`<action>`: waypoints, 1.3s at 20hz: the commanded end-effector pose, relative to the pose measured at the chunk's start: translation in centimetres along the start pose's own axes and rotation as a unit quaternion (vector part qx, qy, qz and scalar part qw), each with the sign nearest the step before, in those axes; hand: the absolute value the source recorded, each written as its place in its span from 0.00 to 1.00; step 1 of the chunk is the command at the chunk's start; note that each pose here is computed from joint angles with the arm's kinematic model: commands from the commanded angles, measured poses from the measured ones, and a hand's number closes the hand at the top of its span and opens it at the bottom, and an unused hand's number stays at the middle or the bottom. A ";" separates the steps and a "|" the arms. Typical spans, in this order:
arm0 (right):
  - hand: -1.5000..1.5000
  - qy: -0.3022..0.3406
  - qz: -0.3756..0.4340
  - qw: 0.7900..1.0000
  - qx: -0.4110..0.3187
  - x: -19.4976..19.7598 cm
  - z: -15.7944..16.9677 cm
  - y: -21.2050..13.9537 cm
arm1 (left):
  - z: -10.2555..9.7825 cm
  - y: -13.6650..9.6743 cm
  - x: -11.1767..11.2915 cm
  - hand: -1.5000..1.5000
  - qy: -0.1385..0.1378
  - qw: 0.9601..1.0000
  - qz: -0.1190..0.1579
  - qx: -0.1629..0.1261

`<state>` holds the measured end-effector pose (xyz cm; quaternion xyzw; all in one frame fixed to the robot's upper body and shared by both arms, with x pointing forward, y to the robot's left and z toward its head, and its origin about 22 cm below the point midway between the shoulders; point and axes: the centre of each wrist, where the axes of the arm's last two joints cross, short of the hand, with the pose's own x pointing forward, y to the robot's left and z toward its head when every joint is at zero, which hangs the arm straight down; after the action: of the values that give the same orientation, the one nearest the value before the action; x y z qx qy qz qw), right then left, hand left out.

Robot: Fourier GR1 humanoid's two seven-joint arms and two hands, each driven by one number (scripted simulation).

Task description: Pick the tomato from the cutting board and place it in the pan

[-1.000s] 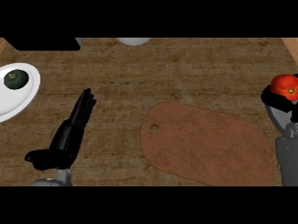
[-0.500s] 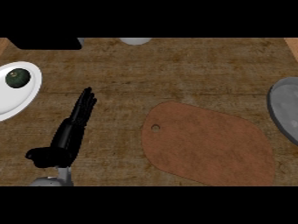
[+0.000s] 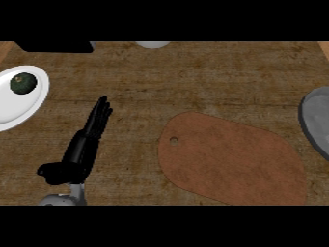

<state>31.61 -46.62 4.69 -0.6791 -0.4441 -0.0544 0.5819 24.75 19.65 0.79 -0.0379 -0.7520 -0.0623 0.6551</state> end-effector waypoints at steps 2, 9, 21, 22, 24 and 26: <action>0.00 0.040 0.062 0.983 0.166 -1.8 -0.4 0.9 | -0.9 -0.7 0.2 0.50 -0.002 1.000 0.004 -0.008; 0.00 0.024 -0.055 0.979 0.193 -1.7 -2.3 0.3 | 1.1 -1.0 -0.3 0.50 0.000 1.000 0.007 -0.012; 0.00 0.030 -0.278 0.956 0.084 -4.9 -2.0 -0.6 | 0.6 -0.1 0.3 0.50 0.009 1.000 -0.002 0.006; 0.00 0.028 -0.287 0.953 0.098 -6.1 -2.5 -1.8 | -0.6 -0.4 -0.2 0.50 0.007 1.000 -0.007 0.007; 0.00 0.018 -0.320 0.941 0.111 -7.7 -2.5 -2.7 | 1.1 1.5 0.1 0.50 0.011 1.000 -0.001 0.020; 0.00 0.019 -0.345 0.927 0.146 -8.7 -1.8 -2.4 | 0.0 1.1 -0.5 0.50 0.008 1.000 -0.005 0.024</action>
<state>27.70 -51.82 2.49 -0.4449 -0.6118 -0.1883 0.6264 24.71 20.32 1.04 -0.0276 -0.7489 -0.0561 0.6597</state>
